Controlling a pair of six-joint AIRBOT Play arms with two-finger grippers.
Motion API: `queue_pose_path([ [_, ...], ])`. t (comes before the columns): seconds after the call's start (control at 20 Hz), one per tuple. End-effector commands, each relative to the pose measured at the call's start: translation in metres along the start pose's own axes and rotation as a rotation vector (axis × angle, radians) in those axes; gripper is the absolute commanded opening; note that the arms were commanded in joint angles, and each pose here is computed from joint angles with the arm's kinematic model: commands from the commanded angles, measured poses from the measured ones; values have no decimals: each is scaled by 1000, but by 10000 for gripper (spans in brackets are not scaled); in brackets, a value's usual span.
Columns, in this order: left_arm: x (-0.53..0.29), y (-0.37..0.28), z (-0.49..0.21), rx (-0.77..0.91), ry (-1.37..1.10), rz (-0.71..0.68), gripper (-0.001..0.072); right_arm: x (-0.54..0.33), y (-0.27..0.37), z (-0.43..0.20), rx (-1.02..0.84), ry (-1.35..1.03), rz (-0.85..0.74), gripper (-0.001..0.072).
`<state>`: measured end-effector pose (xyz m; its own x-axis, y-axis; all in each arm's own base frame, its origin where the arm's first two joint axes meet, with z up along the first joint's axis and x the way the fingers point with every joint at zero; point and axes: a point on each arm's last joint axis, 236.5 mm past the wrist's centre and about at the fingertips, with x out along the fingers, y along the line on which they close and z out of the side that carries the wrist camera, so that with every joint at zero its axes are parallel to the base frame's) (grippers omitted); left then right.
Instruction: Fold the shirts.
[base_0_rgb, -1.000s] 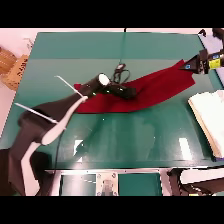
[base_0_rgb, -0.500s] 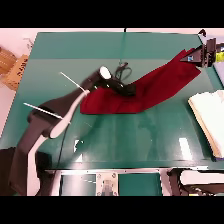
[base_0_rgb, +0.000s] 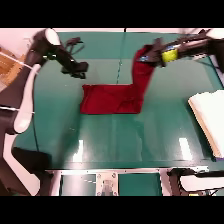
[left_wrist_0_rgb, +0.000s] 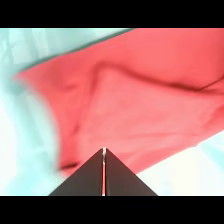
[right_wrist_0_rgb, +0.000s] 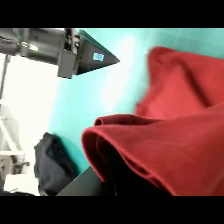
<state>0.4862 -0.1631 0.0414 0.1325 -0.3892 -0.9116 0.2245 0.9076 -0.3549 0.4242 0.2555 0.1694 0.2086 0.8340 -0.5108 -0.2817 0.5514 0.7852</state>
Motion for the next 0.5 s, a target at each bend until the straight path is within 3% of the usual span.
queue_pose_path([
  [0.0, -37, 50, -10, -34, 3, 53, 23, 118, 23, -11, 3, -83, 15, 15],
  [0.05, -41, 59, -11, -47, 1, 56, 23, 156, 25, -17, 0, -107, 9, 23],
  [0.1, -44, 66, -13, -53, 4, 59, 23, 196, 23, -28, -5, -132, -3, 188],
  [0.15, -47, 73, -15, -64, 7, 61, 23, 228, 18, -40, -14, -144, -20, 475],
  [0.2, -49, 78, -16, -75, 7, 62, 23, 255, 9, -55, -13, -143, -38, 576],
  [0.45, -51, 85, -16, -59, 4, 65, 23, 232, -35, -39, 47, -94, -79, 576],
])
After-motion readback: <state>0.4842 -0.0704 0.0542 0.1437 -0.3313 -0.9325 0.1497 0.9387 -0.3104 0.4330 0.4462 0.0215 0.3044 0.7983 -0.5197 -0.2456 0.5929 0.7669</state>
